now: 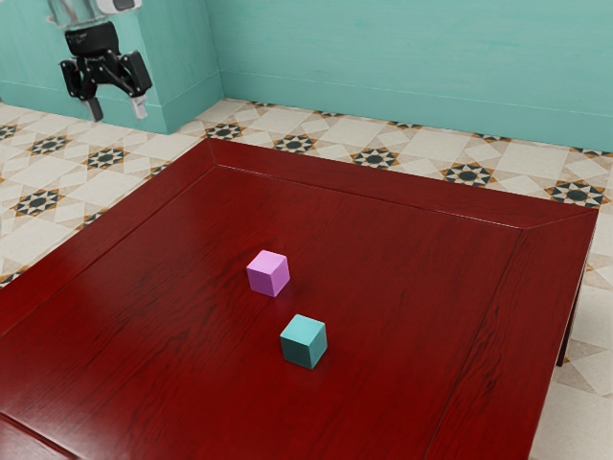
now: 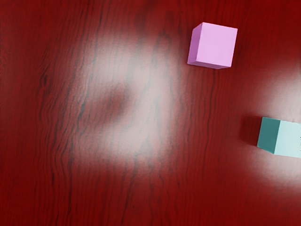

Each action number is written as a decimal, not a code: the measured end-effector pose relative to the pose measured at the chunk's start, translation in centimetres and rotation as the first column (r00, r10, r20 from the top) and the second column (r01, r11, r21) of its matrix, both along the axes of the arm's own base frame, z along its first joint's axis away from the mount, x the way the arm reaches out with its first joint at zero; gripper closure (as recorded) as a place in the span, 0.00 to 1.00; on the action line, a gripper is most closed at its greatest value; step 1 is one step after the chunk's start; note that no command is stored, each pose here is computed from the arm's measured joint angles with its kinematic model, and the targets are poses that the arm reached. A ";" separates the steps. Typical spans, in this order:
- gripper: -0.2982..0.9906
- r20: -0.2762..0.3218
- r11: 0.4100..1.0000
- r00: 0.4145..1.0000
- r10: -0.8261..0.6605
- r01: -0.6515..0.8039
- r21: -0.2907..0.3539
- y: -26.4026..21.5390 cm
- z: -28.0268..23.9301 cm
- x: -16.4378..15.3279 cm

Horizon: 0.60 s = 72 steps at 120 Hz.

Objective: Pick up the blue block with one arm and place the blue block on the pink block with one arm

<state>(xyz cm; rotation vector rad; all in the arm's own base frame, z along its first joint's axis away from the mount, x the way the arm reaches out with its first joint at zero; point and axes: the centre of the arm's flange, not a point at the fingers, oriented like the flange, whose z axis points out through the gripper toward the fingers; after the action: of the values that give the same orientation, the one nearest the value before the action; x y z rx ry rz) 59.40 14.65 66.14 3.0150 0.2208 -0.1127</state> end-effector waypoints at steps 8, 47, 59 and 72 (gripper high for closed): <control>0.23 0.029 1.000 1.000 -0.009 0.009 0.007 -0.1 0.2 0.4; 0.23 0.313 0.942 0.889 -0.335 0.318 0.104 -20.4 14.9 -6.0; 0.23 0.228 0.893 0.863 -0.450 0.427 0.145 -30.0 10.6 -4.5; 0.23 -0.024 0.866 0.877 -0.481 0.479 0.146 -36.5 -3.6 -0.6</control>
<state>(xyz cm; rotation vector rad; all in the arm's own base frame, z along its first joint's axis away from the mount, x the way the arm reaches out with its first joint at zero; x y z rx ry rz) 58.78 -21.83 62.58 3.1427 -0.5570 -0.1230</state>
